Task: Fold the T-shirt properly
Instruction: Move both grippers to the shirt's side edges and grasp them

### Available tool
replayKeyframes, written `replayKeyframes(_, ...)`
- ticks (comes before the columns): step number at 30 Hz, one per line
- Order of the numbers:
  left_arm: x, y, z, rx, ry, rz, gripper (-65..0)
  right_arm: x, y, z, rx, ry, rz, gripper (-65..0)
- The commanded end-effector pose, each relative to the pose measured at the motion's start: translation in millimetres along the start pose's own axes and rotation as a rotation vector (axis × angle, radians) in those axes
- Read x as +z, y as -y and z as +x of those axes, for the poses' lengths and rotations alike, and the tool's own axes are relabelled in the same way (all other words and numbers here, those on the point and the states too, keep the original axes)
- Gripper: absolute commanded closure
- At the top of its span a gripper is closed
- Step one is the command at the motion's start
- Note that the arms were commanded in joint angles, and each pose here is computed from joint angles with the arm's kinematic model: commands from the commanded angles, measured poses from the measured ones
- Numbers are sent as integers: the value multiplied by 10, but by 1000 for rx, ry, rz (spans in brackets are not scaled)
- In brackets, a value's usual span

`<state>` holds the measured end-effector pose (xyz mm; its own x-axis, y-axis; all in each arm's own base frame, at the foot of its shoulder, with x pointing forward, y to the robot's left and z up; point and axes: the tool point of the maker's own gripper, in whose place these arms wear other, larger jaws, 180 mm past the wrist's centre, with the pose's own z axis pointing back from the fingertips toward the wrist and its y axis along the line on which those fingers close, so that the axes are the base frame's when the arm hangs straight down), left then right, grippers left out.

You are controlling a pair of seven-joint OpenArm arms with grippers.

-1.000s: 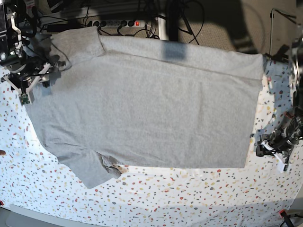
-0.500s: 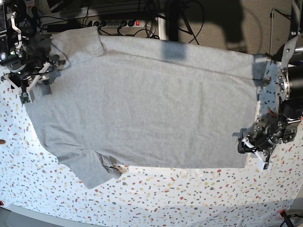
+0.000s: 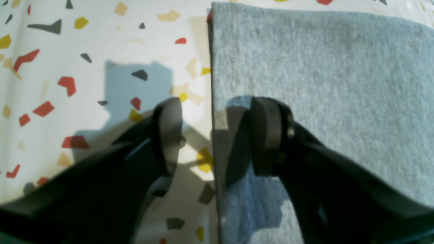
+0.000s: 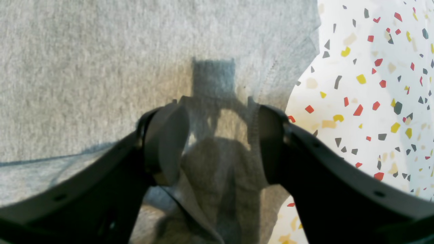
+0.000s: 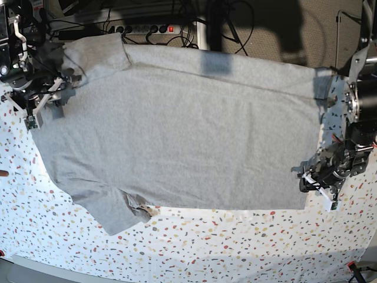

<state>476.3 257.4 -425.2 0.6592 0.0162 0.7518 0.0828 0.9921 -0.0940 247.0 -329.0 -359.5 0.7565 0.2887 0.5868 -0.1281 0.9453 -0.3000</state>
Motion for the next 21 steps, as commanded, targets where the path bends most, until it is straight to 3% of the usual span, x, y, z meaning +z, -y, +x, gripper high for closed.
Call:
replayKeyframes(1,14,-45,62,-11,-16,11,-305,34,92,148,17,44,-20,-358)
replayKeyframes(11,-9,402,-200,-109,-123,-174,-304,29,154,357,11,99,-35,-358)
replayKeyframes(15,12,455,-268,-87,-162,-205,-304,31,183,468,8,131,-41,-358)
replayKeyframes(21,31,569,-223,-22,-143,-263,-304,37,210,582,6,164,-48,-358)
